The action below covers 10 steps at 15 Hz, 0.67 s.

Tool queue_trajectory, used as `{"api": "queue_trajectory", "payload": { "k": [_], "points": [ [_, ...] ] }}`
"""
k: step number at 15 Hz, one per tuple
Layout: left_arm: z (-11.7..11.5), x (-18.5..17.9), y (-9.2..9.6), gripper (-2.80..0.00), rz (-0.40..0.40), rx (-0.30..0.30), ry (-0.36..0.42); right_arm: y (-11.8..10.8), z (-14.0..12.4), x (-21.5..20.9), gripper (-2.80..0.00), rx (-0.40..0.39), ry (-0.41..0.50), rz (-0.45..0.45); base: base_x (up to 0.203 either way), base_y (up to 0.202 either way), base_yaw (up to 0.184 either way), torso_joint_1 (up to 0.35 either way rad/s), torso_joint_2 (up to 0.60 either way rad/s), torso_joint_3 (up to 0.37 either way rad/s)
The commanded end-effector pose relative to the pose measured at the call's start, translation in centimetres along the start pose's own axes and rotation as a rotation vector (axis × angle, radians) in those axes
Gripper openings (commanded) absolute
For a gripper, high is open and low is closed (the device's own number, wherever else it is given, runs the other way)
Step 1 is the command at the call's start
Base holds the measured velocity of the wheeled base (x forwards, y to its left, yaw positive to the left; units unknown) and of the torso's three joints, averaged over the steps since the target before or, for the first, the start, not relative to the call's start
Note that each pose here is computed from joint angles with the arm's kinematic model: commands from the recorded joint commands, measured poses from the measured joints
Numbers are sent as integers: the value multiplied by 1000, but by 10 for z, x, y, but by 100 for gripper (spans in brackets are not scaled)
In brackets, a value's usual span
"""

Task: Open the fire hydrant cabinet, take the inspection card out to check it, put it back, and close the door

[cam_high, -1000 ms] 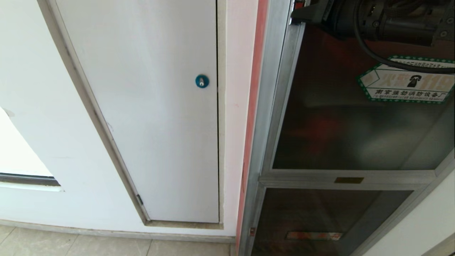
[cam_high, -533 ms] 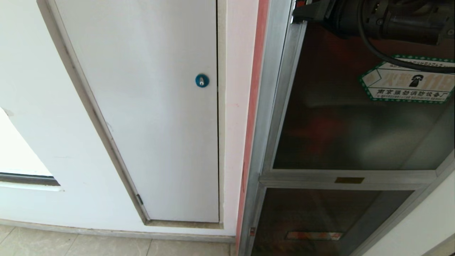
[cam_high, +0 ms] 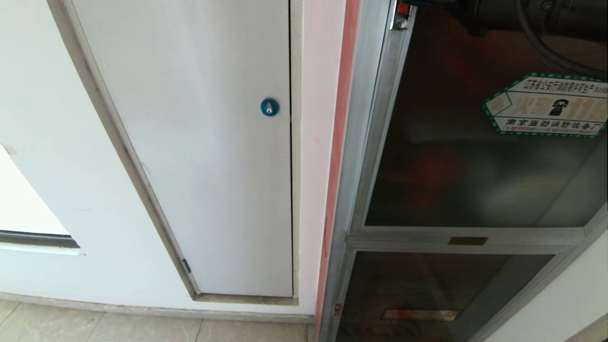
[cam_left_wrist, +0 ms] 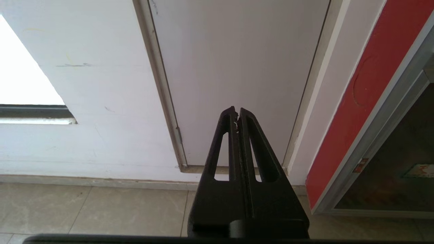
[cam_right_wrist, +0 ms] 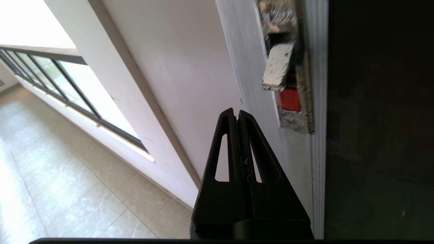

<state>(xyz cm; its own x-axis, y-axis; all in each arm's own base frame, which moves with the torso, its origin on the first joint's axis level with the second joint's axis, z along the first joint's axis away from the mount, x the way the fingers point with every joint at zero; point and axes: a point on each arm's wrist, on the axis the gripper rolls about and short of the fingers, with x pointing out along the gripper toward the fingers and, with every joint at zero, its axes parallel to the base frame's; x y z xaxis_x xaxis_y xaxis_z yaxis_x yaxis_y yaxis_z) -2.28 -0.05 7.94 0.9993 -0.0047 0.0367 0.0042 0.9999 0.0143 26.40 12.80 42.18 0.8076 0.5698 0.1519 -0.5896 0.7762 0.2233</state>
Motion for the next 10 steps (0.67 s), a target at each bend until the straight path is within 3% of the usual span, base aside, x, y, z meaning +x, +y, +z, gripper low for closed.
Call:
{"api": "queue_trajectory", "payload": {
  "k": [1,10],
  "points": [
    [-4,1,0,-280,0,0,14,4,9,-8,-280,-4,-27,13,0,0,0,0,0,0],
    [-4,1,0,-280,0,0,14,0,7,9,-280,-8,-44,16,0,0,0,0,0,0]
  ]
}}
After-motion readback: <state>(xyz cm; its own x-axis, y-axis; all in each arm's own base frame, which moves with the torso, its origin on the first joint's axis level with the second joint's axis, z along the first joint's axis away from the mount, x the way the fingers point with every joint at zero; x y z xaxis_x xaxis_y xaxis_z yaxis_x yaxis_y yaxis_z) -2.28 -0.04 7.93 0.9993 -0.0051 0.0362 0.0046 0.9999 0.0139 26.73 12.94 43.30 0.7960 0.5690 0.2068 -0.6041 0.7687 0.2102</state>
